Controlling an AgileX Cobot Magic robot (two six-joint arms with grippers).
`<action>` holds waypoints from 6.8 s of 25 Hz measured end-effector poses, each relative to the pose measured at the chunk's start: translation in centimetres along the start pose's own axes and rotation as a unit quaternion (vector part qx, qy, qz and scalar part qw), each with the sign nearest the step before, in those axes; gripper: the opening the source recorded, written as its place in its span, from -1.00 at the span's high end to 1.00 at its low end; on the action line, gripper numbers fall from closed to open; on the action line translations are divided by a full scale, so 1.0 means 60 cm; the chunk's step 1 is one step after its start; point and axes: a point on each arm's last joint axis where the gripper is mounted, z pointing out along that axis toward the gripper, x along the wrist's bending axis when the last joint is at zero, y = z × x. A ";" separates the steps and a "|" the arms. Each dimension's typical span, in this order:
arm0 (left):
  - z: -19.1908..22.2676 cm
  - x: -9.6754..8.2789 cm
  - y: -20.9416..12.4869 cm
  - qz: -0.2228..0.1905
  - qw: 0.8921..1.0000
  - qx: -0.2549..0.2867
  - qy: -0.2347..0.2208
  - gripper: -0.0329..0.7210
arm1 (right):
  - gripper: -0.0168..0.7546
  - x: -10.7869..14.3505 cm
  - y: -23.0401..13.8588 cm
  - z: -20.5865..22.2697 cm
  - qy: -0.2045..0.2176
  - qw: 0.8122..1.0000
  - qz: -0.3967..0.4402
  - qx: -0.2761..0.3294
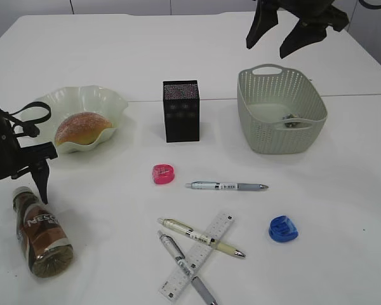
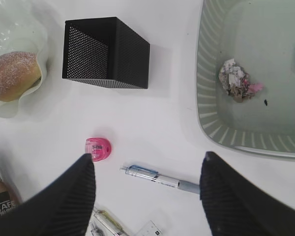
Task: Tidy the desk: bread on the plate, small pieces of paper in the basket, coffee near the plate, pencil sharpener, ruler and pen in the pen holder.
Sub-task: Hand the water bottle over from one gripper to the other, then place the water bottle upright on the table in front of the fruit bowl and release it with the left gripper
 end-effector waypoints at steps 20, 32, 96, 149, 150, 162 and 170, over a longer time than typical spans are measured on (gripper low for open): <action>0.043 -0.015 0.009 -0.019 1.000 0.016 -0.015 -0.64 | -0.31 0.000 0.000 0.000 0.000 1.000 0.000 0.000; 0.063 -0.017 0.010 -0.026 0.999 0.032 -0.007 -0.53 | -0.31 0.000 0.000 0.000 0.000 1.000 0.000 0.000; -0.102 0.067 -0.056 0.259 0.737 -0.567 -0.262 0.19 | -0.31 -0.018 0.002 -0.001 -0.060 0.994 -0.089 -0.002; 0.077 0.037 -0.029 0.281 0.700 -0.582 -0.304 -0.41 | -0.31 -0.019 0.002 -0.001 -0.064 0.987 -0.146 0.001; 0.070 0.037 -0.030 0.281 0.695 -0.586 -0.306 -0.41 | -0.31 -0.019 0.002 -0.001 -0.064 0.987 -0.146 0.001; -0.016 0.037 -0.047 0.290 0.631 -0.635 -0.339 -0.41 | -0.31 -0.019 0.002 -0.001 -0.064 0.987 -0.146 0.001; -0.076 0.054 -0.067 0.300 0.641 -0.630 -0.320 -0.41 | -0.31 -0.019 0.002 -0.001 -0.064 0.987 -0.146 0.001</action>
